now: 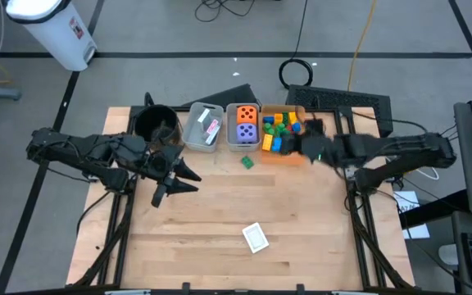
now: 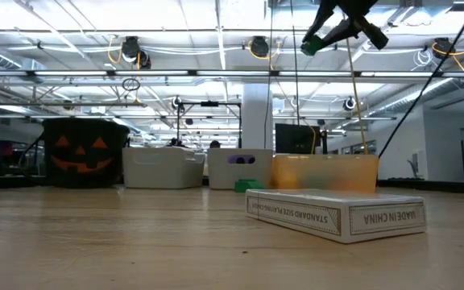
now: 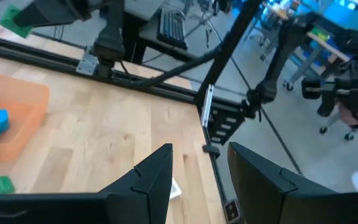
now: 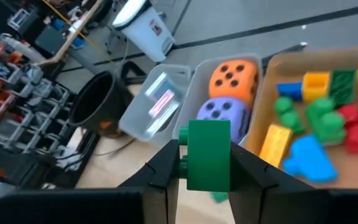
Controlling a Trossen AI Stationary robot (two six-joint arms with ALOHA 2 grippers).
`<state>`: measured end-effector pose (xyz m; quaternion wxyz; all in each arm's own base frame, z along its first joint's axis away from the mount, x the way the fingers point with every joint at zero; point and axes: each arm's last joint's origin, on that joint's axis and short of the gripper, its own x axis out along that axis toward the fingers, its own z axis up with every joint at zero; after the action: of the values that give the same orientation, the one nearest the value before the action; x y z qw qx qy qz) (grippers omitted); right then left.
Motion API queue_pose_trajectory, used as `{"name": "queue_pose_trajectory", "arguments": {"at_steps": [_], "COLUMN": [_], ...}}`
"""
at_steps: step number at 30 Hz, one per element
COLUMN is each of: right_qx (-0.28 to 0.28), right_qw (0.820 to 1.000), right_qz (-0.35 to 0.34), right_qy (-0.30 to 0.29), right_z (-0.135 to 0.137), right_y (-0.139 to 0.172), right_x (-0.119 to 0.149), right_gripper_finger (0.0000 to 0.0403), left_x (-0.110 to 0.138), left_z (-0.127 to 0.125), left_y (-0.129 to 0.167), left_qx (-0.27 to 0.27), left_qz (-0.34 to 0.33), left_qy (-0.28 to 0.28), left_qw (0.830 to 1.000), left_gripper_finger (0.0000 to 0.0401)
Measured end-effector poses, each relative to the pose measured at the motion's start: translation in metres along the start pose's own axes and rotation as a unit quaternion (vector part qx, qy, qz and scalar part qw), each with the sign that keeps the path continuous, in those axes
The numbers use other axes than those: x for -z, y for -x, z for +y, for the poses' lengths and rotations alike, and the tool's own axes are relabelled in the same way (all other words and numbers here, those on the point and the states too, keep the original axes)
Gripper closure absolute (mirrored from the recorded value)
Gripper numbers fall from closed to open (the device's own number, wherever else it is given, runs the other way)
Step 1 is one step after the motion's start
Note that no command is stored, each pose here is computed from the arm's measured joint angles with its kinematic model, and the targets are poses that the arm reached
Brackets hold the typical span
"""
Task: Pick & Place Toys
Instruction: Put the right green game piece into the orange bin
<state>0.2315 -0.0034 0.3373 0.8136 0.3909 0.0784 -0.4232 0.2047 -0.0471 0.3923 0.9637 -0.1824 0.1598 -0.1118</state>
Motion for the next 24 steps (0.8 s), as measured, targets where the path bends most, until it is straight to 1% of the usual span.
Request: {"name": "queue_pose_trajectory", "arguments": {"at_steps": [3, 7, 10, 12, 14, 17, 19, 21, 24], "right_qx": [0.012, 0.032, 0.059, 0.090, 0.108, 0.132, 0.134, 0.137, 0.131], "right_qw": [1.000, 0.996, 0.991, 0.984, 0.978, 0.961, 0.953, 0.946, 0.940], "right_qz": [0.016, 0.068, 0.108, 0.136, 0.163, 0.220, 0.246, 0.266, 0.286], "right_qy": [0.012, 0.036, 0.054, 0.067, 0.078, 0.104, 0.118, 0.126, 0.130], "right_z": [-0.013, -0.034, -0.053, -0.068, -0.080, -0.096, -0.102, -0.109, -0.117], "right_y": [-0.011, -0.032, -0.049, -0.057, -0.067, -0.083, -0.095, -0.107, -0.122], "right_x": [-0.023, -0.049, -0.063, -0.069, -0.074, -0.074, -0.071, -0.064, -0.049], "right_gripper_finger": [0.0318, 0.0318, 0.0318, 0.0318, 0.0318, 0.0318, 0.0318, 0.0318, 0.0318], "left_x": [-0.003, -0.010, -0.015, -0.018, -0.021, -0.023, -0.024, -0.025, -0.026], "left_z": [0.002, 0.005, 0.007, 0.009, 0.011, 0.016, 0.020, 0.024, 0.029], "left_y": [0.000, 0.001, 0.000, 0.000, 0.001, 0.000, 0.000, -0.002, -0.005], "left_qx": [-0.003, -0.002, -0.004, -0.006, -0.015, -0.043, -0.059, -0.071, -0.081], "left_qz": [-0.014, -0.043, -0.066, -0.078, -0.091, -0.104, -0.109, -0.114, -0.119], "left_qy": [0.005, 0.005, 0.006, 0.008, 0.010, 0.023, 0.026, 0.030, 0.042], "left_qw": [1.000, 0.999, 0.998, 0.997, 0.996, 0.993, 0.992, 0.990, 0.989], "left_gripper_finger": [0.0242, 0.0242, 0.0242, 0.0242, 0.0242, 0.0242, 0.0242, 0.0242, 0.0242]}}
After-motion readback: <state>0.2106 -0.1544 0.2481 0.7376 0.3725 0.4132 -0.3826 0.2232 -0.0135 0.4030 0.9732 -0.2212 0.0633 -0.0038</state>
